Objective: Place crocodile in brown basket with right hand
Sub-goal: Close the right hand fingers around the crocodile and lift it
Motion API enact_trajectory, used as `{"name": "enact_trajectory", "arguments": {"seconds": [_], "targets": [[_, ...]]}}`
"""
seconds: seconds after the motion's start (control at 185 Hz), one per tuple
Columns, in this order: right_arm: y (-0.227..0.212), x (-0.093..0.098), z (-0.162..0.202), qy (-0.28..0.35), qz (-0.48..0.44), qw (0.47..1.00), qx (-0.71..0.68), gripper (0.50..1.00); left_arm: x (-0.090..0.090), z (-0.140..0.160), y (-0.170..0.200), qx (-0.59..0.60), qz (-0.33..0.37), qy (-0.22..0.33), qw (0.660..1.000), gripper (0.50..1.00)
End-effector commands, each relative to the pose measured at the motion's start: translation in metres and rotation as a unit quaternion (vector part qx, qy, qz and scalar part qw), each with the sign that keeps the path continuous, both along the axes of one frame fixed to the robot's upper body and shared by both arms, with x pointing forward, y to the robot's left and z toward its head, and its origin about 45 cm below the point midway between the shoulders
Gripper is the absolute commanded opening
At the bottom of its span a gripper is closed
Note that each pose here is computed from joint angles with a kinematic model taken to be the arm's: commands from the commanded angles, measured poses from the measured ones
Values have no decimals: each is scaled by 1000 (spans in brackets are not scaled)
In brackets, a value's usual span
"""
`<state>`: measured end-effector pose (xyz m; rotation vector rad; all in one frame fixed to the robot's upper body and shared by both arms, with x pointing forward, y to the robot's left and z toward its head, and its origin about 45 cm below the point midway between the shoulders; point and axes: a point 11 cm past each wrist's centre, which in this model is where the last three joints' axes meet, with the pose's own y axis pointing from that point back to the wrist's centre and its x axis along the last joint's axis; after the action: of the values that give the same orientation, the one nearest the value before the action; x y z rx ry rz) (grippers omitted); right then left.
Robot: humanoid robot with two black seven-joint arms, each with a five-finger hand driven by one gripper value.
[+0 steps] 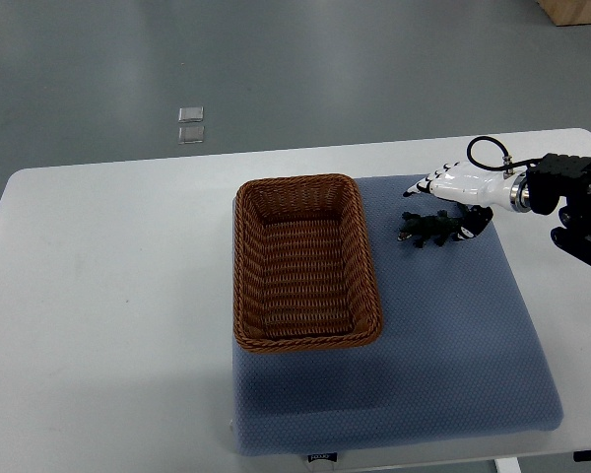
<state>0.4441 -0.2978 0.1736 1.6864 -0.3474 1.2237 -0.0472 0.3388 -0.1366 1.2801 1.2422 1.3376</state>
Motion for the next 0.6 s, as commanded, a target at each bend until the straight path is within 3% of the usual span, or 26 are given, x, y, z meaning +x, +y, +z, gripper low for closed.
{"name": "enact_trajectory", "arguments": {"seconds": [0.0,0.108,0.281,0.367,0.593], "targets": [[1,0,-2,0,-1,1000,0,919,0,0,0,0,0,0,1000,1000],[1,0,-3,0,-1,1000,-1,897,0,0,0,0,0,0,1000,1000],[0,0,-3,0,-3,1000,-2,721,0,0,0,0,0,0,1000,1000],[0,0,-3,0,-3,1000,-2,658,0,0,0,0,0,0,1000,1000],[4,0,-4,3,0,1000,0,576,0,0,0,0,0,0,1000,1000]]}}
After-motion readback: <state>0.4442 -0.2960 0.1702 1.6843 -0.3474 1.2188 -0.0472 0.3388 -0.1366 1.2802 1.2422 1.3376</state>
